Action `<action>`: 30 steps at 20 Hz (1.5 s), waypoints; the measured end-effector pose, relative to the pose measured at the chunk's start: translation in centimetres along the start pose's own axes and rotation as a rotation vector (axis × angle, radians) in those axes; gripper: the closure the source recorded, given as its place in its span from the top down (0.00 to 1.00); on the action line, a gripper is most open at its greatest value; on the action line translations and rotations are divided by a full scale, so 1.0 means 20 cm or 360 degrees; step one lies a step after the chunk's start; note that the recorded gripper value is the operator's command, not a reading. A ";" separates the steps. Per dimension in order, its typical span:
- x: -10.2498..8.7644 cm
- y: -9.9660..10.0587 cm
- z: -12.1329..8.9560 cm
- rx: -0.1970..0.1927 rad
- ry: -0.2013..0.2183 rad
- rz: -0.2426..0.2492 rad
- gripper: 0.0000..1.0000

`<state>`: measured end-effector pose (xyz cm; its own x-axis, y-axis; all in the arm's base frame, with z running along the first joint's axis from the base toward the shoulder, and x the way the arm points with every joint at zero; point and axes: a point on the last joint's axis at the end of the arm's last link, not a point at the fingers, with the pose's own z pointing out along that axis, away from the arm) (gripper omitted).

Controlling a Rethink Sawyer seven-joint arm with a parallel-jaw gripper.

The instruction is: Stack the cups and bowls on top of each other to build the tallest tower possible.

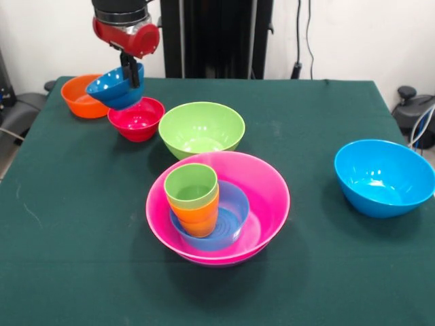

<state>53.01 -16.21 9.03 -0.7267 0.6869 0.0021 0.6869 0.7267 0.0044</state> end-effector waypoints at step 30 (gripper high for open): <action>0.22 -0.02 0.05 -0.0032 0.0058 -0.0032 0.00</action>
<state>49.46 -13.42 8.01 -0.7402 0.6713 0.0385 0.6723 0.7399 0.0252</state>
